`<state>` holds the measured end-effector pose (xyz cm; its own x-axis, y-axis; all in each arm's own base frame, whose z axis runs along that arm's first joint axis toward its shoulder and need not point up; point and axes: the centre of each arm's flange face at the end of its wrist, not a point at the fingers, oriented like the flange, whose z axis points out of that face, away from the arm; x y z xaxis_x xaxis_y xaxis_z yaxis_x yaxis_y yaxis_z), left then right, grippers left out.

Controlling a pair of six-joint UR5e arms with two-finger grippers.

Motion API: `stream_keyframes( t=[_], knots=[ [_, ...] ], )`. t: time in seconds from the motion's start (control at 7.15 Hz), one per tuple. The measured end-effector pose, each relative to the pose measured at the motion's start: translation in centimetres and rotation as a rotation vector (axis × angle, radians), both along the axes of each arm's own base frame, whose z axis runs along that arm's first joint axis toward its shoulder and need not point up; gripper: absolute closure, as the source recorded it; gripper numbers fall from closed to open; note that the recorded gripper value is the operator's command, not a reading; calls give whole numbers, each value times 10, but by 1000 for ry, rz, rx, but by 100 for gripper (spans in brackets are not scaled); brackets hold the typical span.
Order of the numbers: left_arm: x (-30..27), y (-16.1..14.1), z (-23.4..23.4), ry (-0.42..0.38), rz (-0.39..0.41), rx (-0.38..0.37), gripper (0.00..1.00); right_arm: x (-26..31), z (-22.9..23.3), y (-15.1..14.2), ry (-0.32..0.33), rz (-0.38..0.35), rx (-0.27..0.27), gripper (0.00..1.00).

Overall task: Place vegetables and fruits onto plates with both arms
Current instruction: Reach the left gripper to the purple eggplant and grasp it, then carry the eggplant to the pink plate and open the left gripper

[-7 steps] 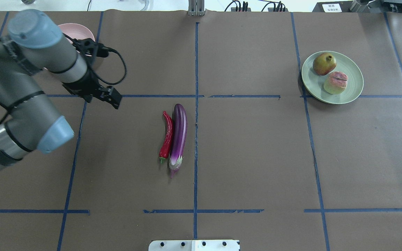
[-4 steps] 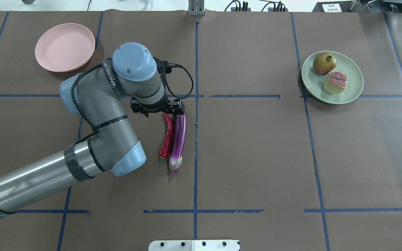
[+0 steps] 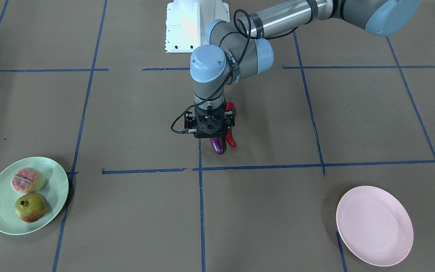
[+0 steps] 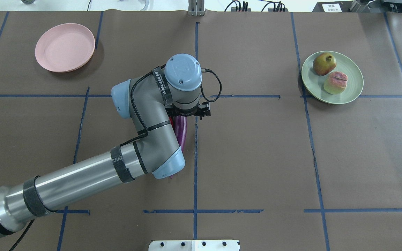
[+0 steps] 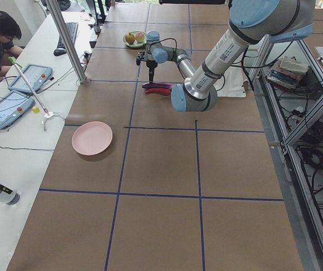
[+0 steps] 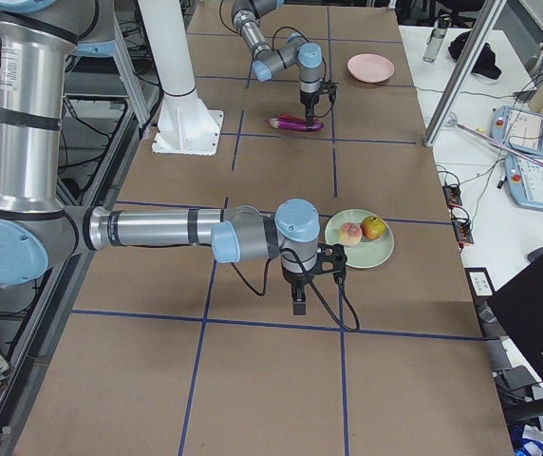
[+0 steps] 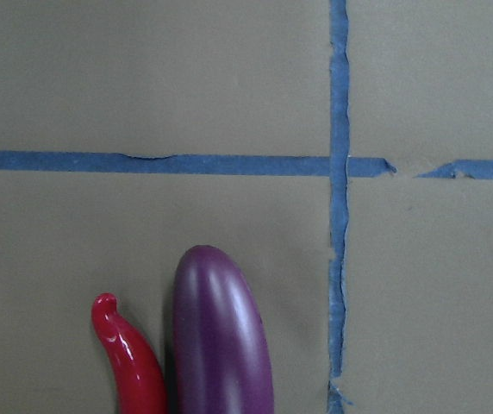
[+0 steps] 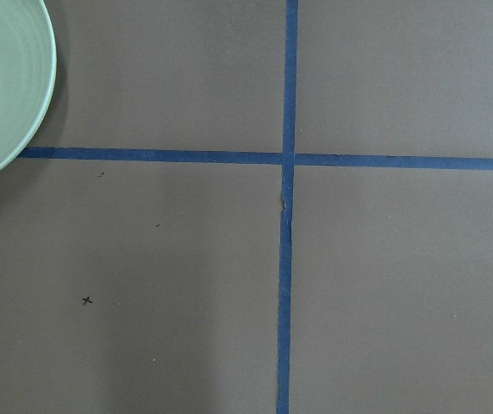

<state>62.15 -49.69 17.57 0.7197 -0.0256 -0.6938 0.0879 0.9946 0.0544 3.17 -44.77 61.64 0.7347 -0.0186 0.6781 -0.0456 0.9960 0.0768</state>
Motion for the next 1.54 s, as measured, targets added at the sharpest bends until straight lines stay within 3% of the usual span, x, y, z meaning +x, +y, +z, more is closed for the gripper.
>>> stream_keyframes(
  t=[0.28, 0.42, 0.56, 0.84, 0.98, 1.12, 1.54],
  knots=[
    [9, 2, 9, -28, -6, 8, 14, 0, 0, 0, -1, 0, -1, 0],
    [12, 2, 12, -35, -4, 8, 42, 0, 0, 0, -2, 0, -1, 0],
    [13, 3, 13, -37, -2, 7, 55, 0, 0, 0, -2, 0, -1, 0],
    [14, 4, 14, -37, 1, 9, 65, 0, 1, 0, -2, 0, -2, 0],
    [14, 4, 14, -37, 3, 9, 92, -1, 1, 0, -2, -1, -2, 0],
    [13, 4, 13, -36, 4, 9, 100, -1, 1, 0, -2, -1, -2, 0],
    [-18, -11, -11, 17, -16, 14, 100, -1, 0, 0, -2, -2, -1, 0]
  ],
)
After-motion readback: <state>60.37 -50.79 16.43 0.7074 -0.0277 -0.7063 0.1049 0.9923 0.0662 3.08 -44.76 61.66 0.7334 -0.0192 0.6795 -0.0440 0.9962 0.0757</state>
